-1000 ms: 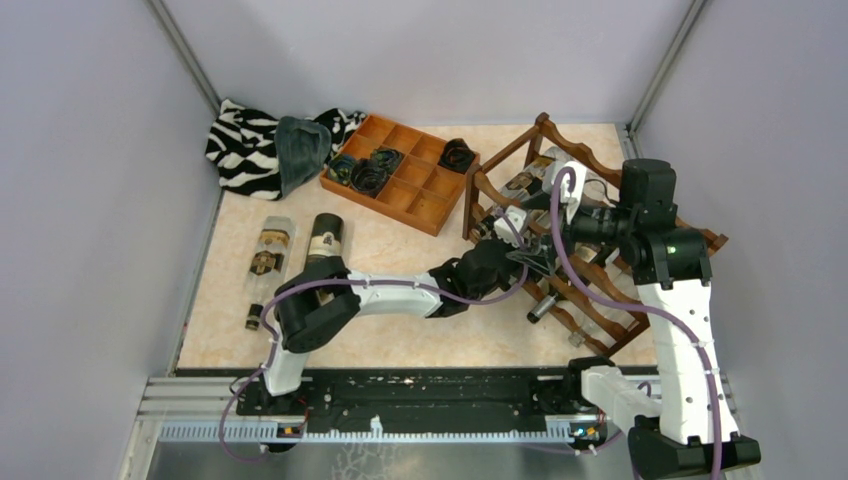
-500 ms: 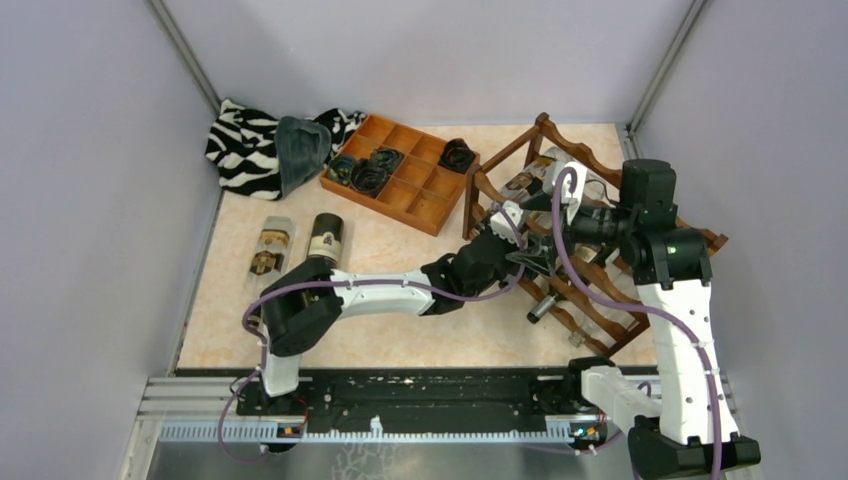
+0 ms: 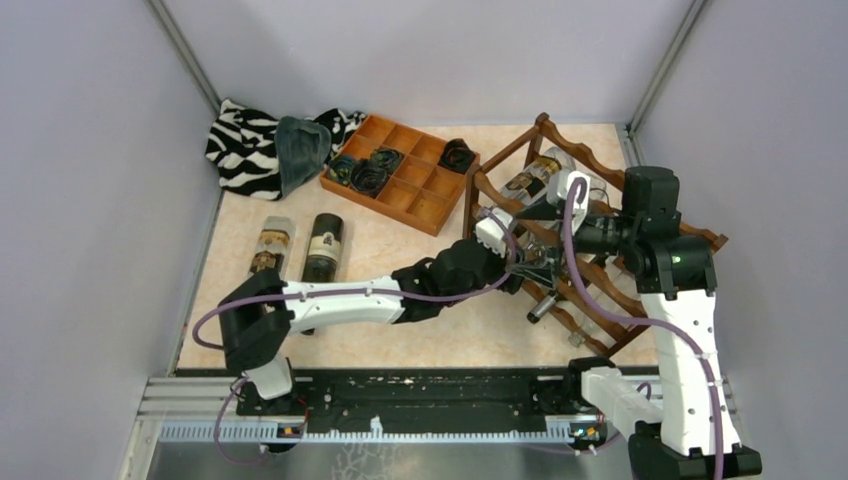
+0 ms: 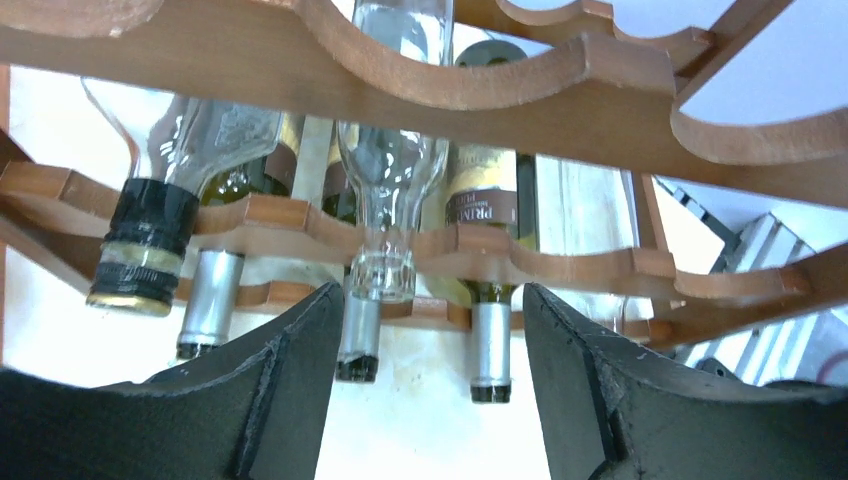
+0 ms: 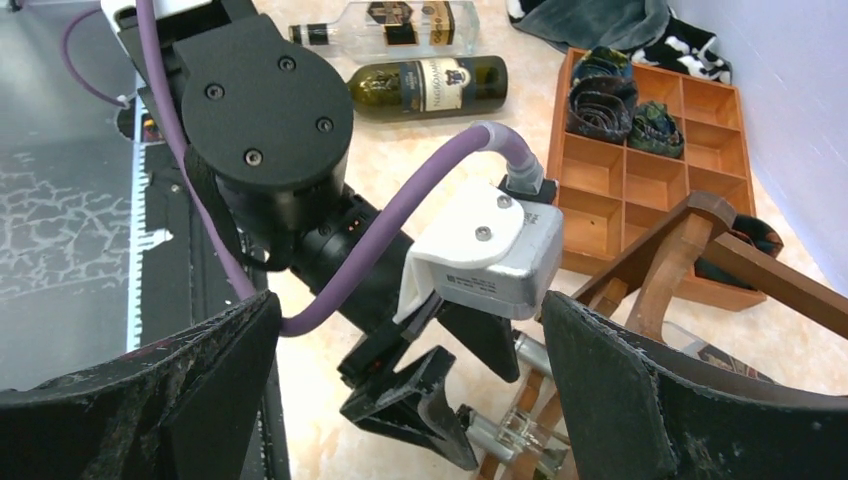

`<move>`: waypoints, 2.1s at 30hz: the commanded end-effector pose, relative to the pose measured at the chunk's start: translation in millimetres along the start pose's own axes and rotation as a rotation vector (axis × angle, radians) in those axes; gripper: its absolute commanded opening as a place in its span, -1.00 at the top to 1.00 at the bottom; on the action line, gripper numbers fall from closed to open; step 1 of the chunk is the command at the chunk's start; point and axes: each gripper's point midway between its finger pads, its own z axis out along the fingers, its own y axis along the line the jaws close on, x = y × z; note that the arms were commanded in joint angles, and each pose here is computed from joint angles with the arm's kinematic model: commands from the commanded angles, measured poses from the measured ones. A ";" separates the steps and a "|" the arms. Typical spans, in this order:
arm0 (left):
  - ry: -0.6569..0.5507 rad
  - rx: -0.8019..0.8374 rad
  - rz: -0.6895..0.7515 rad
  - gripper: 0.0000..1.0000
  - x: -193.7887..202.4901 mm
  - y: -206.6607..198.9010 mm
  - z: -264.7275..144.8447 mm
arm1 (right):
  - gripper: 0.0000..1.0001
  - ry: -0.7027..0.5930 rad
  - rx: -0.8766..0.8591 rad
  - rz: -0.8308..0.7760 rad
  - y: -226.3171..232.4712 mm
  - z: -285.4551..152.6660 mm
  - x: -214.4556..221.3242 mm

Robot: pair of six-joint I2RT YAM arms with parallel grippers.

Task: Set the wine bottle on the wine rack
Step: Place the wine bottle in the wine rack, then pick up the wine bottle from the center of the board.

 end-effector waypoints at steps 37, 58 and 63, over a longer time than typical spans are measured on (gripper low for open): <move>0.069 -0.123 -0.014 -0.97 12.2 113.7 -182.9 | -0.30 0.483 0.470 0.266 -82.6 -40.3 132.0; 0.063 -0.178 -0.007 -0.97 4.2 127.3 -186.0 | 0.89 0.373 0.405 0.198 -109.1 -2.3 101.1; 0.057 -0.187 -0.002 -0.97 1.3 129.7 -186.6 | 0.97 0.331 0.442 0.206 -125.8 7.4 91.0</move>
